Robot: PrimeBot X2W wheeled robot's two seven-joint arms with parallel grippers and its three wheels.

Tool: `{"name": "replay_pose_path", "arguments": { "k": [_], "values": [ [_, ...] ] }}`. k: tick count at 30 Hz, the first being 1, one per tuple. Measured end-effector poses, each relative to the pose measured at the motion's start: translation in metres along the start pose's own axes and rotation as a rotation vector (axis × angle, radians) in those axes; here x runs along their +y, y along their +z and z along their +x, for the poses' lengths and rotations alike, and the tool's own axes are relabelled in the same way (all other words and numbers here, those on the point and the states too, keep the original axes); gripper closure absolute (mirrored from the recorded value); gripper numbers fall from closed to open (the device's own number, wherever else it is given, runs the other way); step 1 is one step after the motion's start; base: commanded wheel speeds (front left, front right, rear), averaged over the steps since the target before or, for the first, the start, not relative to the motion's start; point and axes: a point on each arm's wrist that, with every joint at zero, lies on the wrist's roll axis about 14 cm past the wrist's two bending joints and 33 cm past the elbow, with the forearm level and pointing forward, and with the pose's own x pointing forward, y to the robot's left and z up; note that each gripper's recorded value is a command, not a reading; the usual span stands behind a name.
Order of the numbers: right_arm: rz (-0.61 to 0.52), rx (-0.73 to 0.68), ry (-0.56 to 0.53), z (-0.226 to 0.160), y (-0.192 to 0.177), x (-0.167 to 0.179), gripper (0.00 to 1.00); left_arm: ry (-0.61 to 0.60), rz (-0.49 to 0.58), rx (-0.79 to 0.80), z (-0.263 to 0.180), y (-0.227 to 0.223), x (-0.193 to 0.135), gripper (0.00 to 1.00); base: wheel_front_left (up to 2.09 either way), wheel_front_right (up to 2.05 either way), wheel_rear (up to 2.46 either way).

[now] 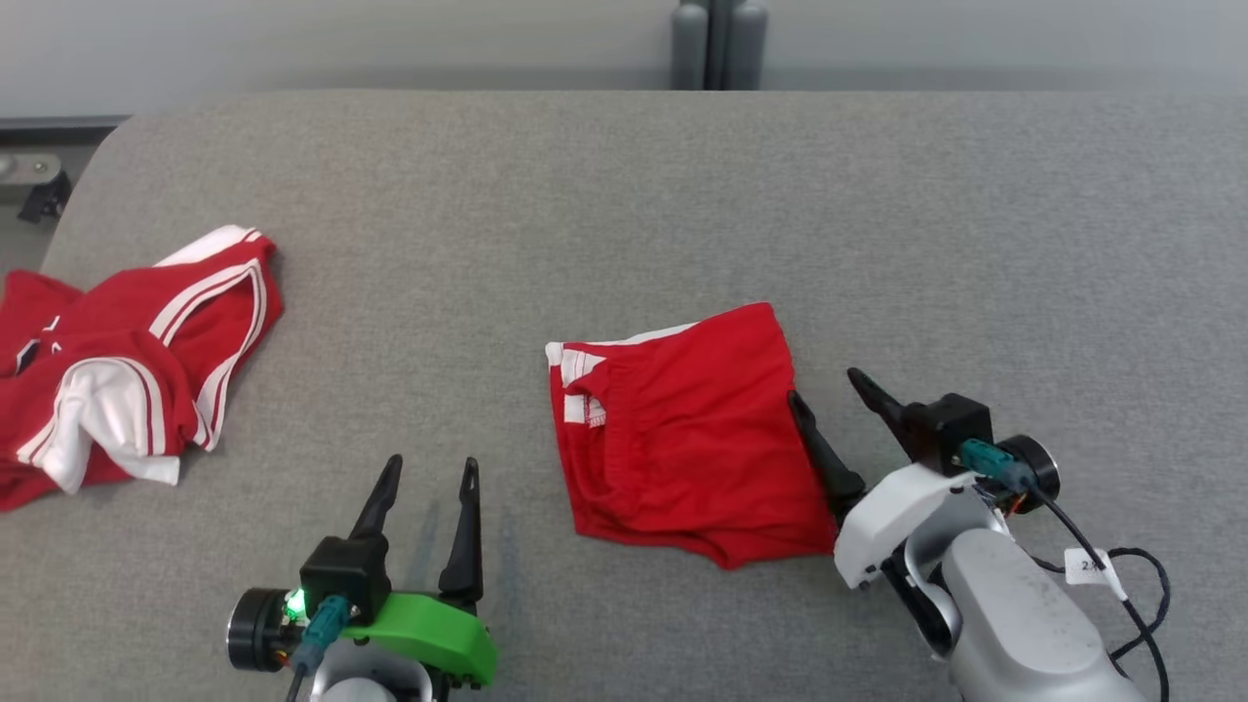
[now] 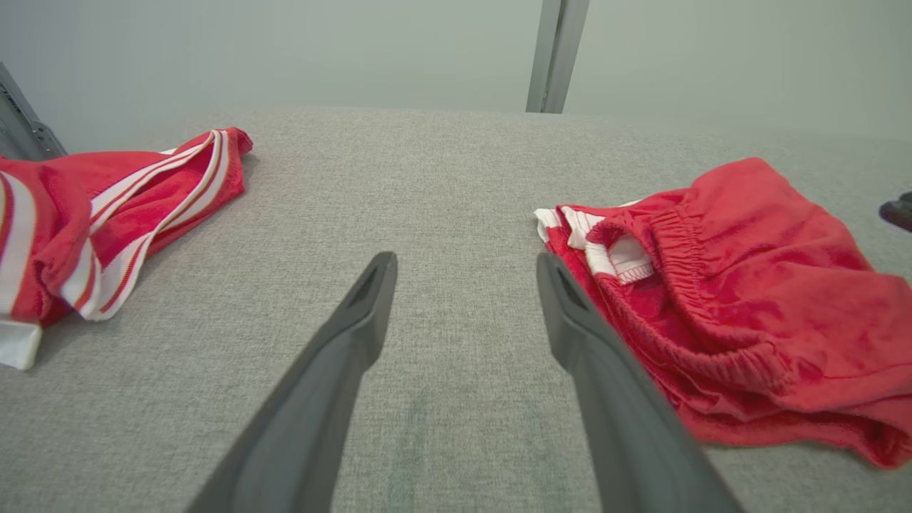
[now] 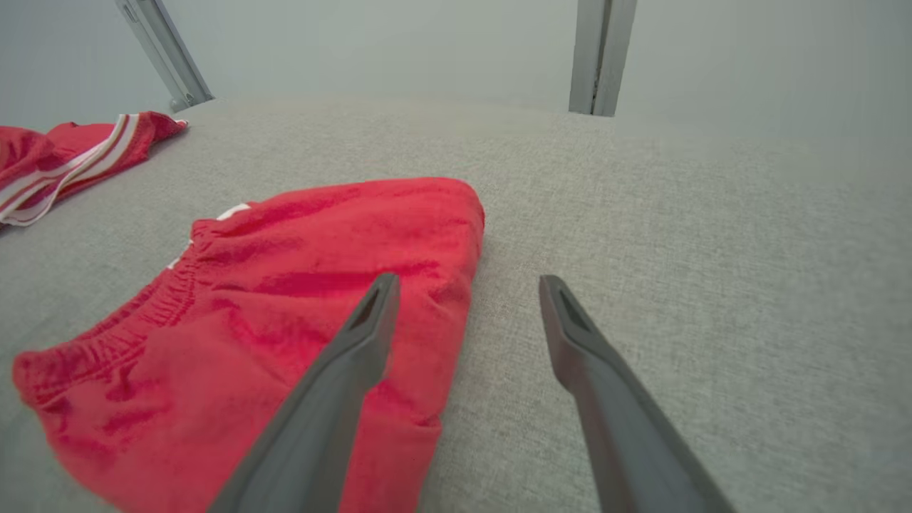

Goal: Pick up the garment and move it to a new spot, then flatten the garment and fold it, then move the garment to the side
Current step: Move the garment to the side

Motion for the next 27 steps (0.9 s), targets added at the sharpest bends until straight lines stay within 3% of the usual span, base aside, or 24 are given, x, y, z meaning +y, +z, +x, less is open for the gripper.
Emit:
{"name": "replay_pose_path", "arguments": {
  "k": [4, 6, 8, 17, 27],
  "values": [
    [0.026, 0.12, 0.031, 0.012, -0.034, 0.009, 0.0, 0.016, -0.007, 0.016, -0.002, -0.005, 0.005, 0.0, 0.0, 0.0, 0.0],
    [0.044, 0.153, 0.04, 0.018, -0.043, 0.013, 0.61, 0.04, -0.016, 0.022, -0.005, -0.007, 0.012, 0.0, 0.0, 0.0, 0.0],
    [0.057, 0.169, 0.04, 0.02, -0.049, 0.014, 1.0, 0.055, -0.017, 0.026, -0.007, -0.008, 0.016, 0.0, 0.0, 0.0, 0.0],
    [0.065, 0.122, -0.058, 0.011, -0.038, -0.019, 1.0, -0.018, 0.0, 0.021, 0.004, -0.007, -0.002, 0.0, 0.0, 0.0, 0.0],
    [0.058, 0.092, -0.258, -0.048, -0.028, -0.083, 1.0, -0.338, -0.01, 0.008, 0.034, -0.004, -0.099, 0.0, 0.0, 0.0, 0.0]
  ]
}}
